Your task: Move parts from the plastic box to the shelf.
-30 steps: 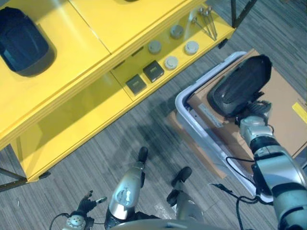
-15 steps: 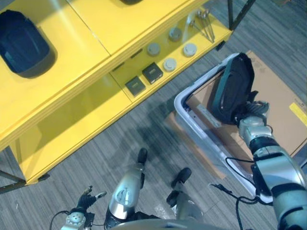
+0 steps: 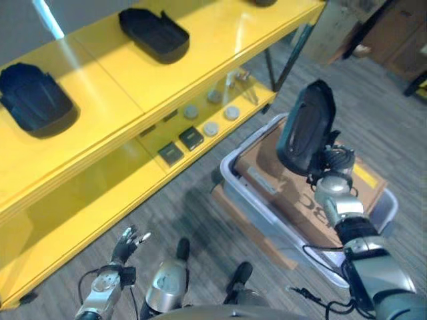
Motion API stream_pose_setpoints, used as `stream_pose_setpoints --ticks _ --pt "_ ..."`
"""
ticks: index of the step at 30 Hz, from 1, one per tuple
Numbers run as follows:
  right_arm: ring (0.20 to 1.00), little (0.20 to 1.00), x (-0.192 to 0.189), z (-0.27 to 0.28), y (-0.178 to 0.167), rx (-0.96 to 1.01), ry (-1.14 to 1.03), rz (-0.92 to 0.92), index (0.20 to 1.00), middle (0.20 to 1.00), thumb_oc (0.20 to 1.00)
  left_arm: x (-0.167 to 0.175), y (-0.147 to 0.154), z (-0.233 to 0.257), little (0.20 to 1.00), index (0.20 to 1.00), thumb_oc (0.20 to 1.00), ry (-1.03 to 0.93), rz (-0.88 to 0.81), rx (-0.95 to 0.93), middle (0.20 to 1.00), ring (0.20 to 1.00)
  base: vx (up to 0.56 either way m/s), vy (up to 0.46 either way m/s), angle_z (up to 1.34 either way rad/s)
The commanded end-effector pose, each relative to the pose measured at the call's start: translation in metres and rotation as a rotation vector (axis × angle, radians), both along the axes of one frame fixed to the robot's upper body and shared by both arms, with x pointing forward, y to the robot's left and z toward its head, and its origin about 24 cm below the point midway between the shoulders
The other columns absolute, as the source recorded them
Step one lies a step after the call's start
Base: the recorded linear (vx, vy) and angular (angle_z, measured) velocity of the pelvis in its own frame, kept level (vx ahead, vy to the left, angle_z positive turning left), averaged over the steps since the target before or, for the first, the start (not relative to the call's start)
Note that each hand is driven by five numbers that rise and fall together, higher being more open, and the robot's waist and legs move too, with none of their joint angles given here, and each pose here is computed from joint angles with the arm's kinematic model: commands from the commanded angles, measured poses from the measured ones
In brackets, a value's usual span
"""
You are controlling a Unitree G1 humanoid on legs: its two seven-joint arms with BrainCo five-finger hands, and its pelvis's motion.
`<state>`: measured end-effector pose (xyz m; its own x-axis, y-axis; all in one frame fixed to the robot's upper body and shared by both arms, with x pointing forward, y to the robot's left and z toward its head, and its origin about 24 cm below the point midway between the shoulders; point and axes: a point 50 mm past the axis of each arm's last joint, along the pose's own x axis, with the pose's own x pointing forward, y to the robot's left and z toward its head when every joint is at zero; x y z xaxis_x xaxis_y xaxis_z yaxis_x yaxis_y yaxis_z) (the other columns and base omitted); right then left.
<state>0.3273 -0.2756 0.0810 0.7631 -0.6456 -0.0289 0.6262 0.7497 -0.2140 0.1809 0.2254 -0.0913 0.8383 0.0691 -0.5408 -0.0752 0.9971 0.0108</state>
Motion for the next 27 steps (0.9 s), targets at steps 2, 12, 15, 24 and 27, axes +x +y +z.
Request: stream_pose_setpoints --ticks 2,12,15,24,27 --pt "0.200 0.200 0.001 0.025 0.003 -0.144 -0.074 0.056 0.200 0.200 0.200 0.026 -0.025 0.019 1.000 1.000 1.000 -0.071 -0.063 -0.133 1.000 1.000 0.08 -0.020 -0.20" --pt "0.200 0.200 0.008 -0.001 0.086 -0.195 0.006 0.381 0.200 0.200 0.200 0.113 -0.122 0.092 1.000 1.000 1.000 -0.168 -0.166 -0.419 1.000 1.000 0.04 0.007 -0.18" --pt "0.200 0.200 0.007 -0.008 0.101 -0.196 0.028 0.445 0.200 0.200 0.200 0.120 -0.140 0.099 1.000 1.000 1.000 -0.148 -0.176 -0.457 1.000 1.000 0.02 0.002 -0.17" --pt "0.200 0.200 0.007 -0.017 0.130 -0.205 0.057 0.569 0.200 0.200 0.200 0.123 -0.170 0.100 1.000 1.000 1.000 -0.084 -0.239 -0.468 1.000 1.000 0.01 -0.006 -0.10" --pt "0.200 0.200 0.008 -0.016 0.137 -0.212 0.063 0.598 0.200 0.200 0.200 0.123 -0.178 0.101 1.000 1.000 1.000 -0.082 -0.266 -0.464 1.000 1.000 0.01 -0.004 -0.04"
